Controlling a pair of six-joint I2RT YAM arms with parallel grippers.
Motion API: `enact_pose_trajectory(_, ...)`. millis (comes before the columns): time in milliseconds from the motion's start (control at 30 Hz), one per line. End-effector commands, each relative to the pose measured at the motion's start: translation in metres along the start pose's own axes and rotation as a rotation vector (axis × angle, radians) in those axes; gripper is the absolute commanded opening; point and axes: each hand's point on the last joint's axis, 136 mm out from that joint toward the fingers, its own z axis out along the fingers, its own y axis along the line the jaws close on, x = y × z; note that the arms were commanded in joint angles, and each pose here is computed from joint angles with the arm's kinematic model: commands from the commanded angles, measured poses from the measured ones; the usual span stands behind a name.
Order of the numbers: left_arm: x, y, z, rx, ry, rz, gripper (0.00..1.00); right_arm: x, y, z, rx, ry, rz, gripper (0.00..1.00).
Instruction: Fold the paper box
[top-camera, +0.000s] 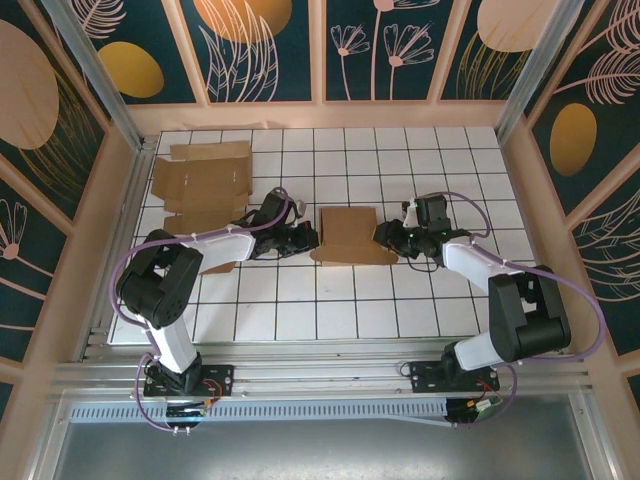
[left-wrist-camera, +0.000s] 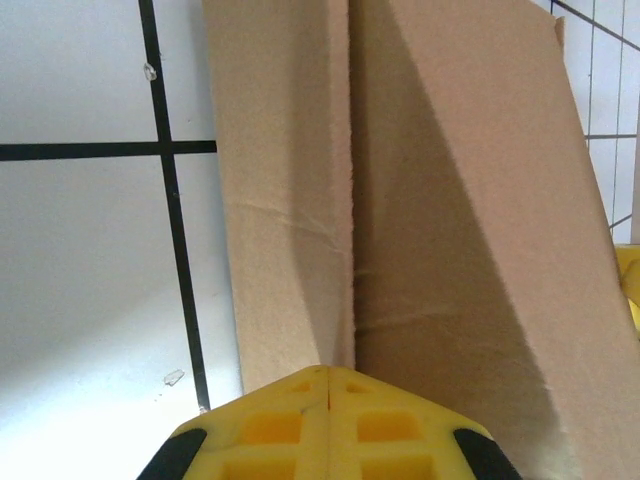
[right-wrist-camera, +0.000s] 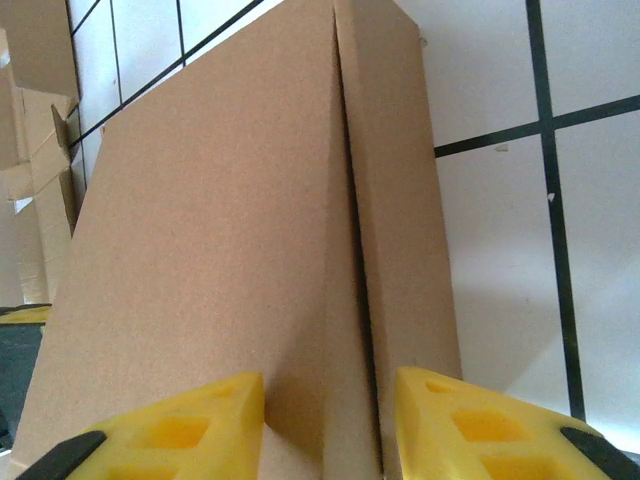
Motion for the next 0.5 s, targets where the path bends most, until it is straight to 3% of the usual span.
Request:
enact_pose_trajectory(0,-0.009,-0.011,-0.015,-0.015,-0.045,0.028,0.00,-0.009,-0.002,-0.004,0.051,-0.040,-0.008,0.39)
enact_pose_trajectory(133,-0.012,-0.015,-0.028,-0.022,-0.083,0.048,0.00,-0.008,-0.003,-0.003,0.053,-0.036,-0.008,0.39)
enact_pose_trajectory(233,-0.011,-0.038,-0.029,0.095,-0.064,0.036,0.00,-0.008,-0.001,-0.002,0.051,-0.033,-0.011,0.39)
enact_pose_trajectory(333,0.000,-0.044,-0.019,0.174,-0.017,-0.009,0.00,-0.009,0.000,0.000,0.052,-0.030,-0.011,0.39)
enact_pose_trajectory(467,0.012,-0.035,-0.001,0.136,0.033,-0.021,0.00,-0.009,0.002,0.003,0.053,-0.026,-0.013,0.39)
